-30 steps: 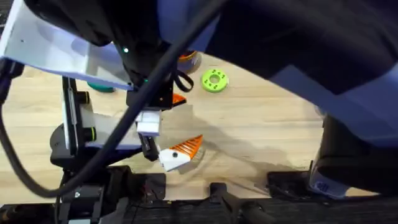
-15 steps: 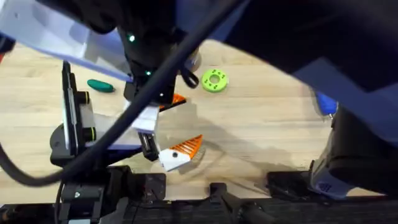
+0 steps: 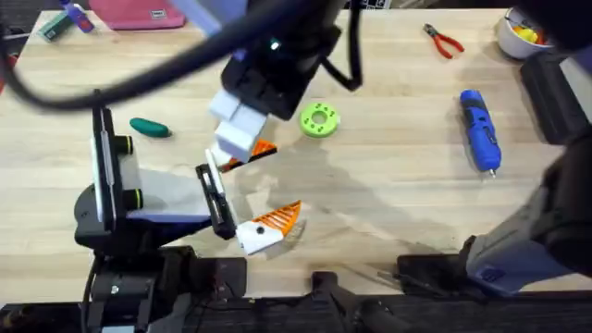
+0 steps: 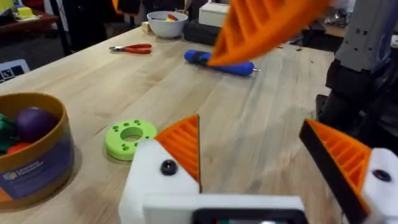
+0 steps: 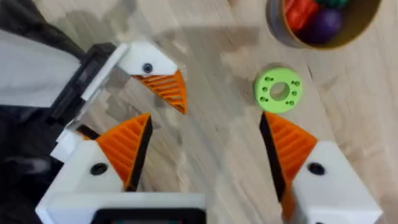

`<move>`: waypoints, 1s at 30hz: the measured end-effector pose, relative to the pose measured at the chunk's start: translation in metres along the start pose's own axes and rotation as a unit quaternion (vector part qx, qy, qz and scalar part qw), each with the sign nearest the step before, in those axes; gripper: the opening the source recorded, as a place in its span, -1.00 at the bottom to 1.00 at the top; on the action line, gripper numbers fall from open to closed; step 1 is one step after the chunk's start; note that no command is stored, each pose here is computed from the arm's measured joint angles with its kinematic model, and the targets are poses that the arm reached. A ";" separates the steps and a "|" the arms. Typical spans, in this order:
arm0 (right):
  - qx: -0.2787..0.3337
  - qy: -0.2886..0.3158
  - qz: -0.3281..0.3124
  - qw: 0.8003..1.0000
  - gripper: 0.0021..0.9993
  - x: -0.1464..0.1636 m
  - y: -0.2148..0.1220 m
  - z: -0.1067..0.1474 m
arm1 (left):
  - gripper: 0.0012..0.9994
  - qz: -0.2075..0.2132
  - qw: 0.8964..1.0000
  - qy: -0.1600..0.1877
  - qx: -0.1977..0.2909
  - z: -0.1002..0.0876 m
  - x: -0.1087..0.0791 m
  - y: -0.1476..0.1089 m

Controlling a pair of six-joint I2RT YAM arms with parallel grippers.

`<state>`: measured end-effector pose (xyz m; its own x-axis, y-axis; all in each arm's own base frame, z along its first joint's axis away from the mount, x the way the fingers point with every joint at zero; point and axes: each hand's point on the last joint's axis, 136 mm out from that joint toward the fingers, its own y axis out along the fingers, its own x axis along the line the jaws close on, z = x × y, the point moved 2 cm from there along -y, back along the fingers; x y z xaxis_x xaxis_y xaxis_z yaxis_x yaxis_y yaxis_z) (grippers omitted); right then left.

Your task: Pick up the gripper from the table and insert it into the empty holder that is missing its gripper. Then pick up a screw, insert it into the mounting hole, and use the screwdriver to tighten it. Finally, clean up the table by picking up the vegetable and placing it into the bucket.

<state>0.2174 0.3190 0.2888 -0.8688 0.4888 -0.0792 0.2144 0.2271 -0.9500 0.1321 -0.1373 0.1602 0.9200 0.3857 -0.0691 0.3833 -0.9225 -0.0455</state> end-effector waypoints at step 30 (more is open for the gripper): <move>-0.063 0.573 0.146 0.804 0.99 -0.146 -0.019 0.260 | 0.97 0.000 1.000 0.000 0.000 0.000 0.000 0.000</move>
<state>0.2240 0.0239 0.2394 0.1933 0.9754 0.1058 0.4404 0.0101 -0.8977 0.1321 -0.1373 0.1602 0.9200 0.3857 -0.0688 0.3833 -0.9225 -0.0455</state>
